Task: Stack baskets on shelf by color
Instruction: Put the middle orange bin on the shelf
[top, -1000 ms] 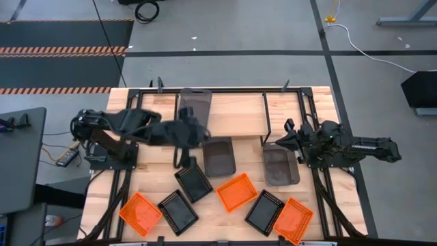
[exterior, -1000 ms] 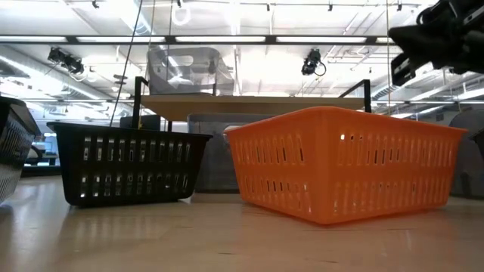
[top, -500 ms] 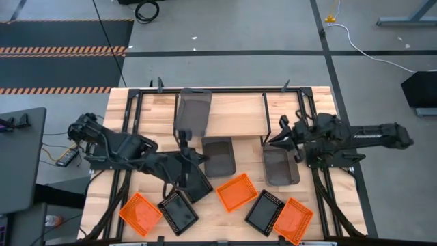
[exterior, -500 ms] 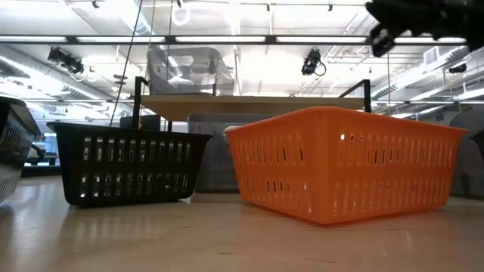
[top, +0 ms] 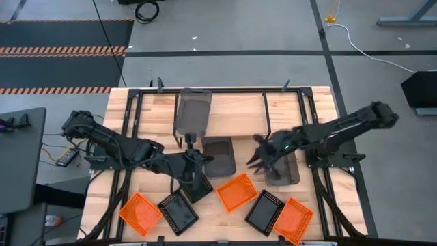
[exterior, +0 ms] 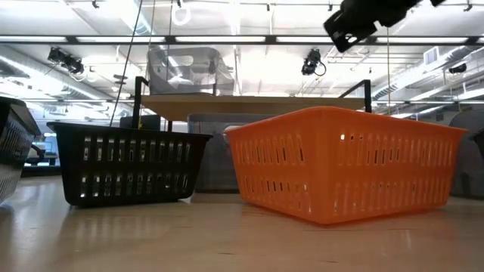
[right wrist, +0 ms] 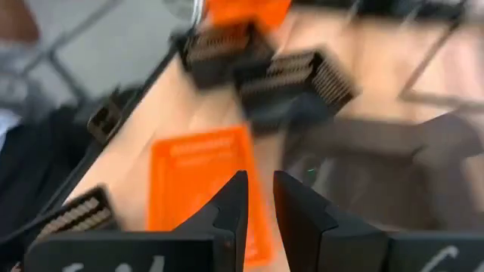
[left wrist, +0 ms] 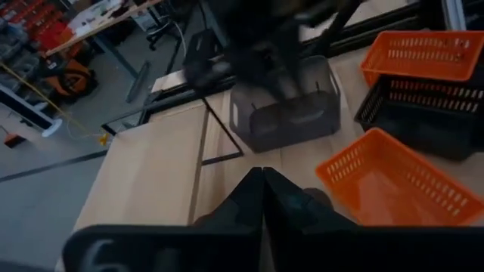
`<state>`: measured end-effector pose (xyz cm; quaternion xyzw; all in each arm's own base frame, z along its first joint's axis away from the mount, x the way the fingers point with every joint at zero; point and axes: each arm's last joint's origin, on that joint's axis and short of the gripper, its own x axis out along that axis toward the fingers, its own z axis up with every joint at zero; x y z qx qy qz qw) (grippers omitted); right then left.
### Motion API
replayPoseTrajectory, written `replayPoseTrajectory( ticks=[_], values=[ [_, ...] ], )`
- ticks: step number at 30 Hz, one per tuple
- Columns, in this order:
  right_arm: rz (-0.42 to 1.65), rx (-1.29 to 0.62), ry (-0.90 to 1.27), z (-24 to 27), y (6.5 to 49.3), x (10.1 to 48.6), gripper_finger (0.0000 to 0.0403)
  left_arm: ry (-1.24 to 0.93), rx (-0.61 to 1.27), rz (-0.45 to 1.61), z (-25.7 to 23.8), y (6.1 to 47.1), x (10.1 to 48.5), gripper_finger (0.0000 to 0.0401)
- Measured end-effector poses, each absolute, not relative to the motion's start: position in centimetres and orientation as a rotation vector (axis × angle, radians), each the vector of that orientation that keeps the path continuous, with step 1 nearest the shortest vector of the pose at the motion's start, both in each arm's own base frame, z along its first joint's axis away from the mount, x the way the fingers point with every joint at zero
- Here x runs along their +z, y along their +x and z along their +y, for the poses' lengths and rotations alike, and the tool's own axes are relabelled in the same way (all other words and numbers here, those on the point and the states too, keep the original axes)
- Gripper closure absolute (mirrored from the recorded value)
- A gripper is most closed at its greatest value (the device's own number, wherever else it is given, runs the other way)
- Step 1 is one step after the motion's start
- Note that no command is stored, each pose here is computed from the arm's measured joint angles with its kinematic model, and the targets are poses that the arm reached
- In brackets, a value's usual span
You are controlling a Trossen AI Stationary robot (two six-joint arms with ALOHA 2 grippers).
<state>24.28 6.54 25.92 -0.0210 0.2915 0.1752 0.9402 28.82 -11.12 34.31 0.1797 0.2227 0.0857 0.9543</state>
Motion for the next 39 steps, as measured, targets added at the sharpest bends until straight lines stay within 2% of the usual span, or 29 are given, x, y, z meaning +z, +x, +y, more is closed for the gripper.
replayPoseTrajectory(
  ticks=[6,13,19,29,34,39],
  values=[
    [0.885,0.436,-0.067,10.7,26.3,22.8,0.0331,0.278,0.195,0.378,-10.5,27.1,35.3,0.0394],
    [0.962,0.456,-0.05,14.4,28.6,21.9,0.032,0.268,0.181,0.39,-10.7,26.6,34.7,0.0382],
    [1.024,0.442,-0.091,16.8,30.6,21.8,0.0288,0.258,0.185,0.385,-10.7,26.6,34.8,0.0392],
    [1.209,0.374,-0.153,18.1,31.8,17.9,0.0228,0.24,0.188,0.388,-10.7,26.6,34.7,0.038],
    [1.216,0.368,-0.159,18.2,31.8,17.6,0.023,0.241,0.188,0.389,-10.7,26.6,34.7,0.0382],
    [1.213,0.33,-0.206,17.9,31.7,17.8,0.0266,0.242,0.188,0.389,-10.7,26.6,34.7,0.039]
  ],
)
